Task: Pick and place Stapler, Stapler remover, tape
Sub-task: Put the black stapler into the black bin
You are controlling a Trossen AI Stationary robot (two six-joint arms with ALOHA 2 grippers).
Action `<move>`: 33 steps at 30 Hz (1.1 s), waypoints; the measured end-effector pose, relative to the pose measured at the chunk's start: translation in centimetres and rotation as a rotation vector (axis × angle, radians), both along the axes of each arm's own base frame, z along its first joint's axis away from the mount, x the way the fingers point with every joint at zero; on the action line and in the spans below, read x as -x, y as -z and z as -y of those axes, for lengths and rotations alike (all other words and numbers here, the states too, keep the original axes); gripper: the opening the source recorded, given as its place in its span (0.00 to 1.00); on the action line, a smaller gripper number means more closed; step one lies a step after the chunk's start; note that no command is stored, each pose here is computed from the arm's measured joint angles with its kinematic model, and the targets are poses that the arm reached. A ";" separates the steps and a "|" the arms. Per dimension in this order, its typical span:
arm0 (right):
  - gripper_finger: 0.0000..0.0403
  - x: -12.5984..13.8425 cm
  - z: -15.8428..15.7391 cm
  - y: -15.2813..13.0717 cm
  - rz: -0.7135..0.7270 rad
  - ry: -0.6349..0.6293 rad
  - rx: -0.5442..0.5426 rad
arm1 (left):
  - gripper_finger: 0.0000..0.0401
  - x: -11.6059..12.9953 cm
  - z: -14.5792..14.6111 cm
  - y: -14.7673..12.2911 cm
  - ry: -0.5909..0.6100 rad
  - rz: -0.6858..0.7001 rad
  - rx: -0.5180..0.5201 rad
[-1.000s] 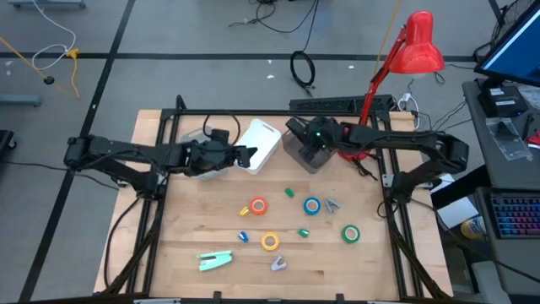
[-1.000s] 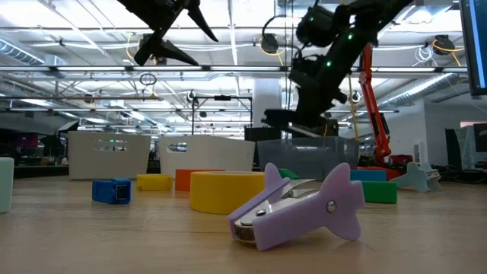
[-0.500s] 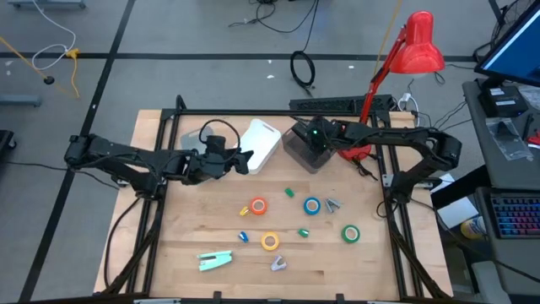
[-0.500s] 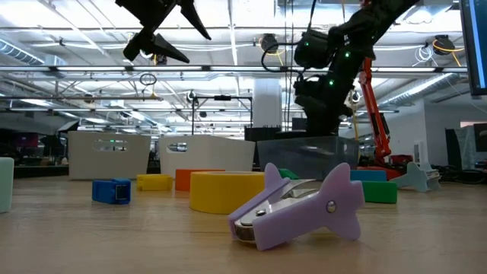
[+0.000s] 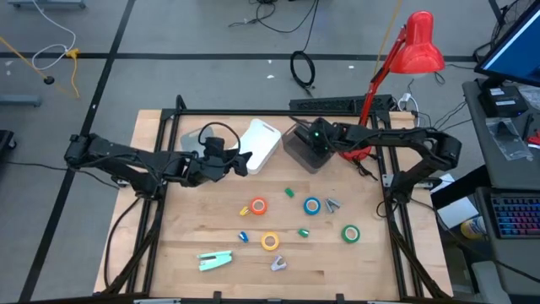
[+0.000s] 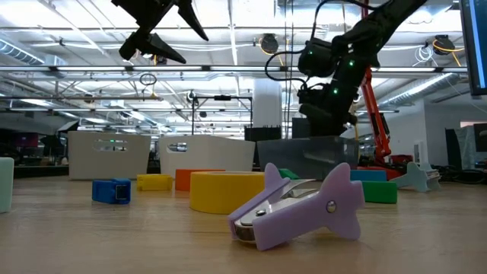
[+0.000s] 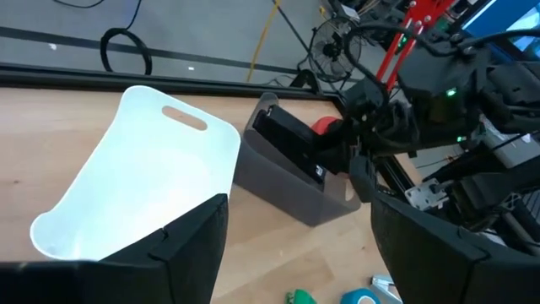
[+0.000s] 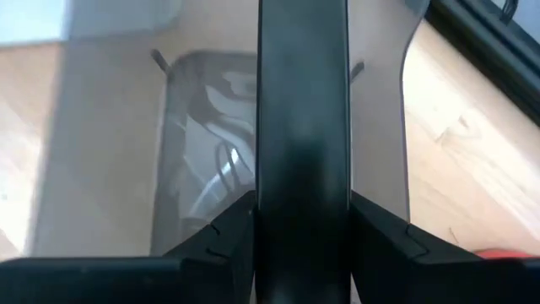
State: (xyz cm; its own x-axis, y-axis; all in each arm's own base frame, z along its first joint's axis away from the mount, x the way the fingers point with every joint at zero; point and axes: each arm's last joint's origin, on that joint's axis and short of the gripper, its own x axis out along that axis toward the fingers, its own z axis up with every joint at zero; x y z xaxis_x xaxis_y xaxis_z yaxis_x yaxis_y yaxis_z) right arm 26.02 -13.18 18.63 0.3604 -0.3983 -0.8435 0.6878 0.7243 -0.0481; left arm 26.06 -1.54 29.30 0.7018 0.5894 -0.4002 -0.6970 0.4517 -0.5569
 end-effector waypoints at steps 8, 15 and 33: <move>0.35 0.0 0.1 0.0 0.001 -0.026 0.002 | 0.70 0.0 0.0 0.0 -0.003 0.010 0.012; 0.35 0.3 0.3 0.2 -0.002 -0.016 -0.008 | 0.71 0.0 0.0 0.0 -0.002 0.011 0.012; 0.35 0.6 0.4 0.5 -0.016 -0.010 -0.015 | 0.70 0.0 0.0 0.0 0.007 0.006 0.012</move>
State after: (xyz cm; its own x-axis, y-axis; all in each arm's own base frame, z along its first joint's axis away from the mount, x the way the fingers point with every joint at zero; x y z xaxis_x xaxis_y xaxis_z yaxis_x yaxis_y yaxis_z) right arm 25.44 -13.57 18.10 0.3512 -0.3816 -0.8550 0.6797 0.7320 -0.0476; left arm 26.09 -1.57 29.31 0.7085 0.5794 -0.4030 -0.6902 0.4498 -0.5668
